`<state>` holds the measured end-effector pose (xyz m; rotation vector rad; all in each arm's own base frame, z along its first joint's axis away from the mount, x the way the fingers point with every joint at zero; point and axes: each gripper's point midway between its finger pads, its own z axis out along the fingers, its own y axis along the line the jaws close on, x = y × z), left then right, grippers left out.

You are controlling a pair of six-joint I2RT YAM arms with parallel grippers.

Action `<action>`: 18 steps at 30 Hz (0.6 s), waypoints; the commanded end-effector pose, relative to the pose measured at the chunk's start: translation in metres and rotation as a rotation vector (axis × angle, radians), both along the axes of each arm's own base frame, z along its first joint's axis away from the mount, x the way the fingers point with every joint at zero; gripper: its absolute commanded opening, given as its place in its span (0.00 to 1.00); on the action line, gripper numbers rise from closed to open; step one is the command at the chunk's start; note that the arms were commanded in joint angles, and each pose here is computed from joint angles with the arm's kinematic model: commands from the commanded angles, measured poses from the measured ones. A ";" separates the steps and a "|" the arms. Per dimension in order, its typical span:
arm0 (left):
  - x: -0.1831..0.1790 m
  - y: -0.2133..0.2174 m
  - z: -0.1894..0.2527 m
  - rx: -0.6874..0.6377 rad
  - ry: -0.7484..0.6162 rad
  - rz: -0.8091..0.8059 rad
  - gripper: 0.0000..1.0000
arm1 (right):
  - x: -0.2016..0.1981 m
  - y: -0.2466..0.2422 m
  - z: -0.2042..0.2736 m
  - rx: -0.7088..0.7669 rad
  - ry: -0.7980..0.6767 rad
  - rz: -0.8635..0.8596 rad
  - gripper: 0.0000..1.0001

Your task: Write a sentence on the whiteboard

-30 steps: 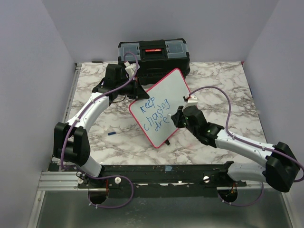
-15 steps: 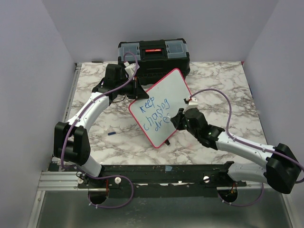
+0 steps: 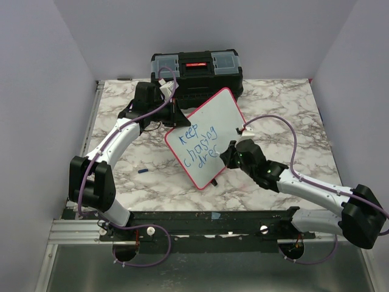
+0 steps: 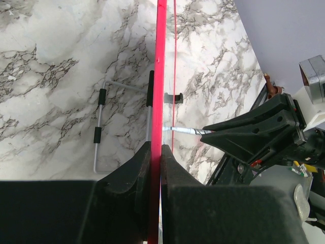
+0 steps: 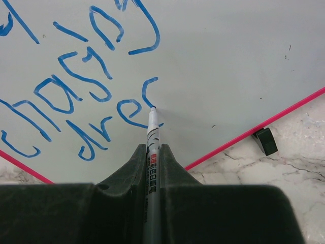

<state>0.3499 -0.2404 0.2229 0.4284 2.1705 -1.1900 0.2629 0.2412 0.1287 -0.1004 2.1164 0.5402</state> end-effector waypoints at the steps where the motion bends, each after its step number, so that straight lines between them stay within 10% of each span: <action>1: -0.001 -0.010 0.018 -0.029 -0.060 -0.050 0.00 | -0.008 -0.016 -0.025 -0.084 0.062 -0.031 0.01; 18: -0.001 -0.010 0.017 -0.028 -0.060 -0.050 0.00 | 0.019 -0.004 0.003 -0.111 0.001 -0.064 0.01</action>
